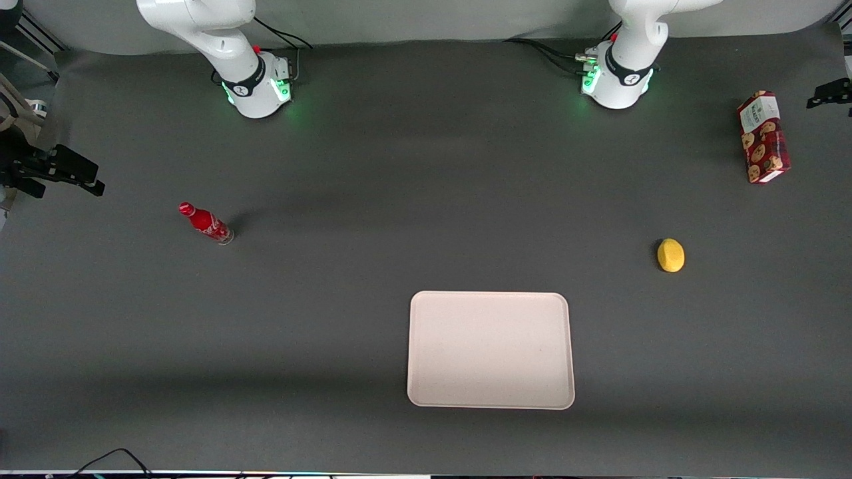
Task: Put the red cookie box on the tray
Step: 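Close the left gripper on the top of the cookie box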
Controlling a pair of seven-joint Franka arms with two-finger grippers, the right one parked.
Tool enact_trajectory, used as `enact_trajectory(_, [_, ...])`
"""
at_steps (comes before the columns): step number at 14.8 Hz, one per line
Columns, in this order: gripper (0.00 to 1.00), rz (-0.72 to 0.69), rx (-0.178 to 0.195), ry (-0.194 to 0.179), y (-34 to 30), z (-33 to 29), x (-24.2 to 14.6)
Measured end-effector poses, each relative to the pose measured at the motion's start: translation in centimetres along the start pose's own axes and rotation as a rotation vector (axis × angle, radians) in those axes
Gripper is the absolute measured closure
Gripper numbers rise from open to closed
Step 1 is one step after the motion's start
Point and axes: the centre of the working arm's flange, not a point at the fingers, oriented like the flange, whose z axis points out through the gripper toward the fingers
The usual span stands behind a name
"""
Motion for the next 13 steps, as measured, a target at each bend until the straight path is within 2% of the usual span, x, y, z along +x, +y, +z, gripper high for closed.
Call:
enact_trajectory(3, [0.0,0.012,0.047,0.061,0.2,6.1,-2.5])
enact_trajectory(5, [0.0,0.005,0.06,0.108,1.1,9.2,-3.5])
enact_trajectory(8, [0.0,0.017,0.104,0.168,2.4,11.4,-3.2])
enact_trajectory(11, [0.0,0.025,0.168,0.184,2.4,12.9,-2.6])
enact_trajectory(13, [0.0,0.029,0.187,0.152,2.2,14.4,-2.5])
